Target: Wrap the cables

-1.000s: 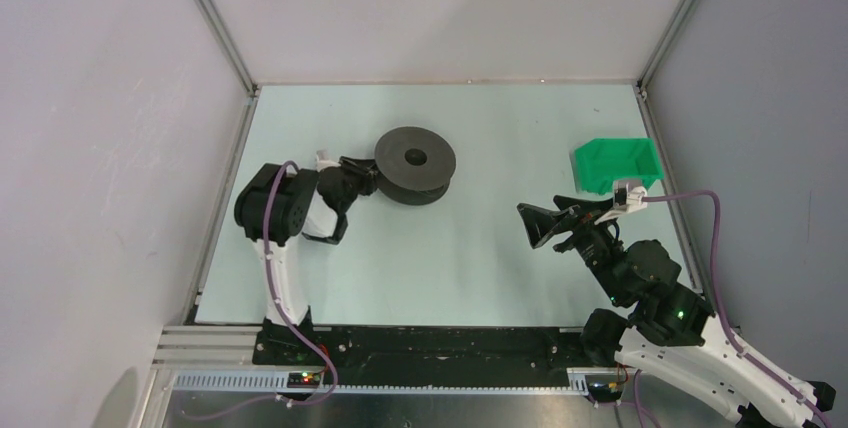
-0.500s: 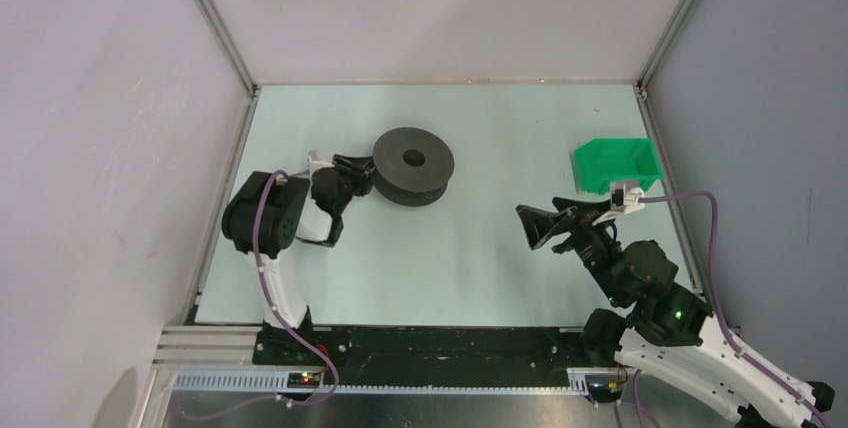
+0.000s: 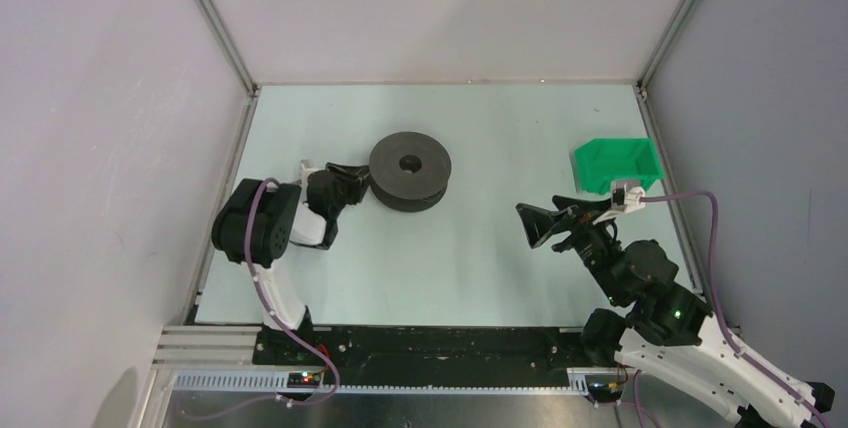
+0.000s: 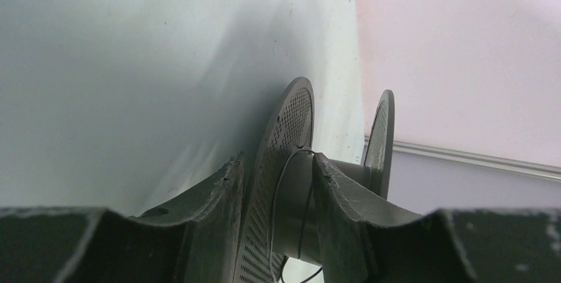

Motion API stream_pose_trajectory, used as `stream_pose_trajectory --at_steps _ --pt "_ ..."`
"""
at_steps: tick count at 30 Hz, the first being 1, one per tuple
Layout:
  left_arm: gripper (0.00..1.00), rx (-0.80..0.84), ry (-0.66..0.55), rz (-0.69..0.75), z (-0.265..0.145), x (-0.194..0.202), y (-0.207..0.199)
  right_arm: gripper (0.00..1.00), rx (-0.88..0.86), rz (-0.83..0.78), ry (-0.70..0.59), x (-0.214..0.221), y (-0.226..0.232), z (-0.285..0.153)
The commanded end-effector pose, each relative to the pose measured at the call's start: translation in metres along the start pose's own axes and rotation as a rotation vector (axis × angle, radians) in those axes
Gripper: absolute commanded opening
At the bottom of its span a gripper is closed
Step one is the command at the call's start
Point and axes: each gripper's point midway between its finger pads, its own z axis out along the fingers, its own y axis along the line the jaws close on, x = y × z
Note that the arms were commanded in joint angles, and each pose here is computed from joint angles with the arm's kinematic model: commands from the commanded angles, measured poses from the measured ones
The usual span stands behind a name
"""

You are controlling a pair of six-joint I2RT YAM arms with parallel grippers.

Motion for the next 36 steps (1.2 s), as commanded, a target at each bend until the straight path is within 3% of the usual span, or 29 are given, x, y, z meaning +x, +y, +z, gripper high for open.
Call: stream_pose_trajectory --at_steps 1,12,19,26,28,36 --pt "0.45 0.053 -0.069 0.043 -0.005 -0.021 -0.028 0.99 -0.006 0.000 -0.021 -0.005 0.003 0.004" --pt "0.44 -0.069 -0.148 0.055 -0.027 -0.044 -0.008 0.99 0.034 -0.018 0.014 0.005 -0.006 0.006" --pt "0.48 0.010 -0.108 0.192 -0.051 -0.051 -0.065 0.99 0.164 -0.021 0.075 0.026 -0.031 0.006" --pt "0.74 0.197 -0.006 0.388 -0.098 -0.037 -0.142 0.99 0.263 -0.039 0.127 0.044 -0.051 0.005" --pt "0.96 0.277 0.040 0.444 -0.113 -0.027 -0.167 0.99 0.262 -0.014 0.125 0.044 -0.050 0.003" --pt "1.00 0.513 0.217 0.799 -0.183 0.027 -0.240 0.99 0.276 0.021 0.107 0.038 -0.055 -0.006"
